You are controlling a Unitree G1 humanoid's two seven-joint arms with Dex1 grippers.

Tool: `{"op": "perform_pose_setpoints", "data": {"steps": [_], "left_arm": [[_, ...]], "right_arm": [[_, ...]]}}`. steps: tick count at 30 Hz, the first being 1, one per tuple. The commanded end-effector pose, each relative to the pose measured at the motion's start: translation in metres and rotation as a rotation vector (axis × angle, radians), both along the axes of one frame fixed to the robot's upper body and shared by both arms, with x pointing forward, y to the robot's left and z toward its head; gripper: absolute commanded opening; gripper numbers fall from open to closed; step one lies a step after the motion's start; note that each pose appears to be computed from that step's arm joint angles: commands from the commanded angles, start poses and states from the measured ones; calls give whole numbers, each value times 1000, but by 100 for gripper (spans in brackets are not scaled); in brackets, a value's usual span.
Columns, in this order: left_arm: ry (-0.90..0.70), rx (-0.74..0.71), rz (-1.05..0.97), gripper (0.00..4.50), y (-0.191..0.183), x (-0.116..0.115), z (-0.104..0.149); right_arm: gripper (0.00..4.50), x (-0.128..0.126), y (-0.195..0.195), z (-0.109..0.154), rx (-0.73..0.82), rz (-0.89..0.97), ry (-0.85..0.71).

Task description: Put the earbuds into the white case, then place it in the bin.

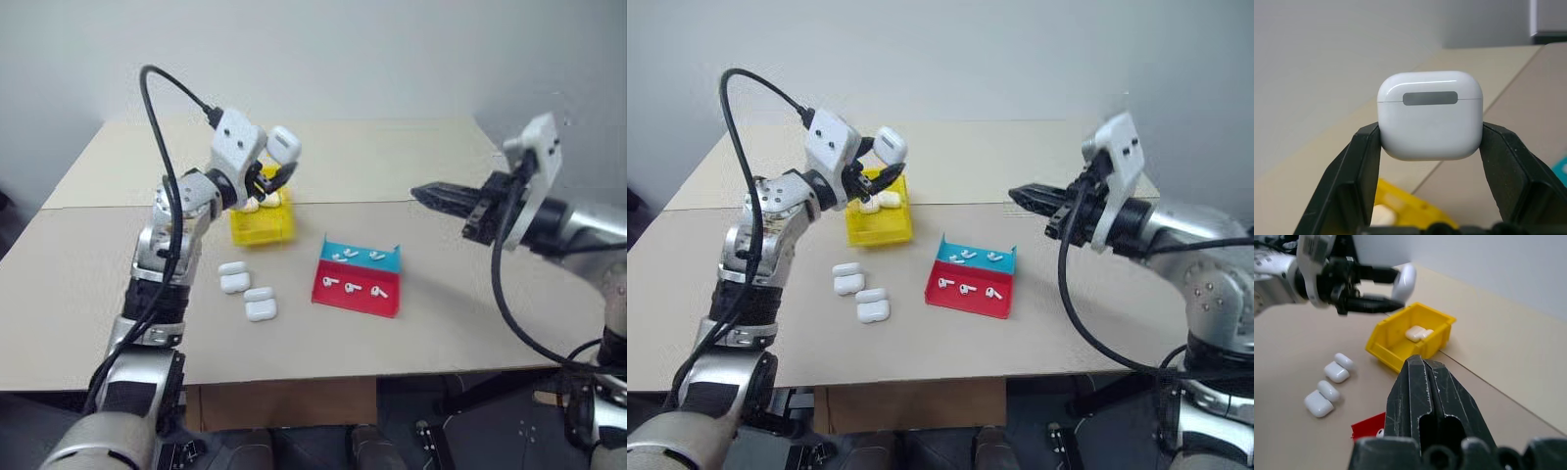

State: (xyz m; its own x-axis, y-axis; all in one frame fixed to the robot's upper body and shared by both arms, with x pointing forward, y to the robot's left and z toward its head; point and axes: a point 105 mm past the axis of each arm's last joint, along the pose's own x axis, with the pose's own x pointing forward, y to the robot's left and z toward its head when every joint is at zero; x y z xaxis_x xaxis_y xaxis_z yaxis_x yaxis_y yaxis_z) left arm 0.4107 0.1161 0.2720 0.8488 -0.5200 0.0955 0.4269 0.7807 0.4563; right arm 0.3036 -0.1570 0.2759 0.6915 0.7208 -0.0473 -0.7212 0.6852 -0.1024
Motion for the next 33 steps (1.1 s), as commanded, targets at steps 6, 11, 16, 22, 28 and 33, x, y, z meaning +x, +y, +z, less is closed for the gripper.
{"op": "perform_pose_setpoints", "data": {"steps": [6, 11, 16, 22, 28, 33], "left_arm": [[174, -38, 361, 278, 24, 34, -27], [229, -93, 337, 278, 20, 44, -38], [279, -74, 325, 408, 12, 51, -53], [237, -121, 316, 443, 10, 54, -44], [123, -547, 38, 443, 17, 15, -2], [95, -377, -258, 443, 26, -54, -15]], "right_arm": [[6, -7, -8, 1, 6, -87, -30], [6, -8, -10, -1, 13, -110, -23], [0, -8, -10, -4, 2, -127, -19], [0, -8, -11, -6, -6, -141, -16], [0, -14, -18, -10, -46, -139, -22], [0, -49, -25, -24, -295, -26, -279]]}}
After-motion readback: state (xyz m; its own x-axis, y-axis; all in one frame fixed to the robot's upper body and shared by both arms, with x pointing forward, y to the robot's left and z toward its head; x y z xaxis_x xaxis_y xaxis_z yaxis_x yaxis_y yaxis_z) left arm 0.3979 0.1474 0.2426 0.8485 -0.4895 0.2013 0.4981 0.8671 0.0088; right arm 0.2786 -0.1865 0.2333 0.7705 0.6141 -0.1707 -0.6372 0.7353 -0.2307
